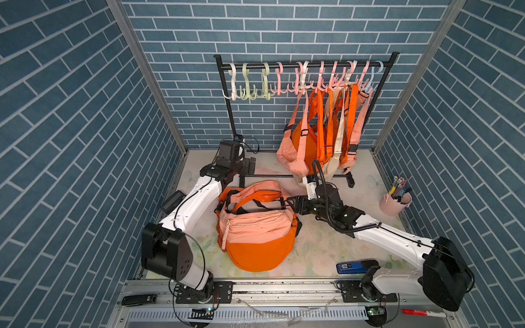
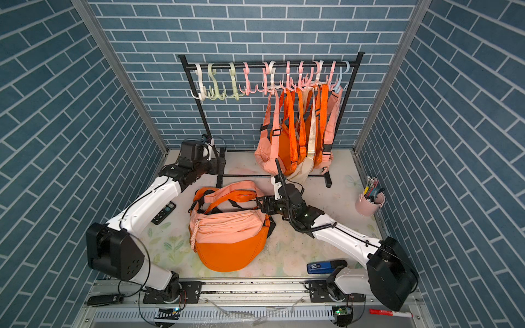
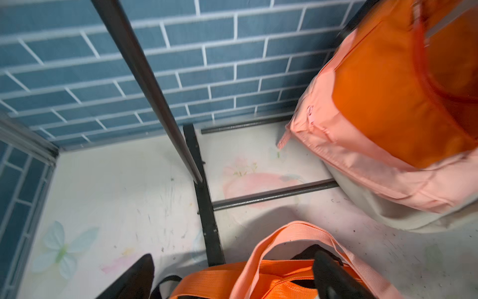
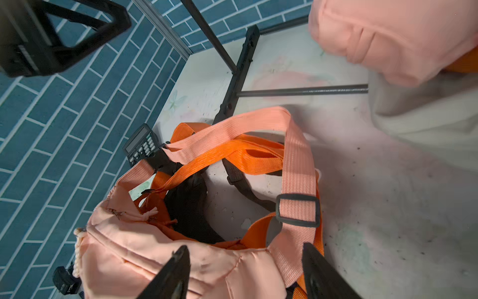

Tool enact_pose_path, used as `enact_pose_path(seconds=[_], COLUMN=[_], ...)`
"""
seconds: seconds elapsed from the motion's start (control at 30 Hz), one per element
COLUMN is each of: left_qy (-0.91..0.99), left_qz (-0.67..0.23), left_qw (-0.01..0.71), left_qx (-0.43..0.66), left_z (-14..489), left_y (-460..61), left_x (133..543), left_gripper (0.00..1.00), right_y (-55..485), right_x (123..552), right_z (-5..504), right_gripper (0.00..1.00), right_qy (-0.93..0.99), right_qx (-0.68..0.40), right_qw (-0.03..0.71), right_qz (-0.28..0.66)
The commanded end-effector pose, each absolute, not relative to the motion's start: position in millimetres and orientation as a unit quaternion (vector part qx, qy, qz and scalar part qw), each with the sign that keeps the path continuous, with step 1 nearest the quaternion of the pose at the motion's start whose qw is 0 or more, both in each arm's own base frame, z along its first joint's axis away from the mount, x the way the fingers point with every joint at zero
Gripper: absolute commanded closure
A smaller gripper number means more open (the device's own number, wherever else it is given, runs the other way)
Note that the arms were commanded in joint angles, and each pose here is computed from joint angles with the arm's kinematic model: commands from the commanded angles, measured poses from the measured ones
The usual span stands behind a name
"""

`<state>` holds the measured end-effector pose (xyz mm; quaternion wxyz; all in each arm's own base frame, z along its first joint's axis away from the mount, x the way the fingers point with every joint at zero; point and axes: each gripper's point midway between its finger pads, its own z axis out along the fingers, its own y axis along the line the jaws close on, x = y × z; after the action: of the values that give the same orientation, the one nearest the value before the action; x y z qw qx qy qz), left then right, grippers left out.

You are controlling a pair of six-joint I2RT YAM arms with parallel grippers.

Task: Take the bag off the hook
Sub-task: Place the bag inside the bag, then pick up the bag from the hook.

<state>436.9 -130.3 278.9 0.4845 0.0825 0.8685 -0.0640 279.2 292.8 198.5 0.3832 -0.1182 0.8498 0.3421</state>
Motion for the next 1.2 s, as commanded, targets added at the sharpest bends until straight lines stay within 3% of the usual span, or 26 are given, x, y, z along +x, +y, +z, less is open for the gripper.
enact_pose_path(seconds=[0.0,0.17,0.47,0.87,1.17], left_qy=[0.854,0.815,0.770,0.765,0.767], left_qz=[-0.083,-0.123,-0.143,-0.187,-0.178], left_qw=[0.506,0.560,0.618,0.613,0.614], left_qx=[0.086,0.077,0.063,0.060,0.056], left_z=[310.8,362.9,382.8,375.6,373.7], left_y=[-127.7,-123.0,-107.9,-117.0,-113.9], left_x=[414.9,377.5,332.6,322.9,323.4], left_gripper=[0.01,0.01,0.01,0.01,0.01], right_y=[276.8,271.7,270.2,268.5,267.9], right_x=[287.1,307.9,363.0,470.3,518.2], right_z=[221.7,266.4,341.8,396.9,404.5], right_gripper=[0.32,0.36,0.39,0.47,0.48], right_qy=[0.853,0.848,0.835,0.828,0.822], right_qx=[-0.134,-0.127,-0.113,-0.082,-0.071], right_qw=[0.409,0.427,0.463,0.492,0.500], right_qz=[0.295,0.286,0.276,0.257,0.262])
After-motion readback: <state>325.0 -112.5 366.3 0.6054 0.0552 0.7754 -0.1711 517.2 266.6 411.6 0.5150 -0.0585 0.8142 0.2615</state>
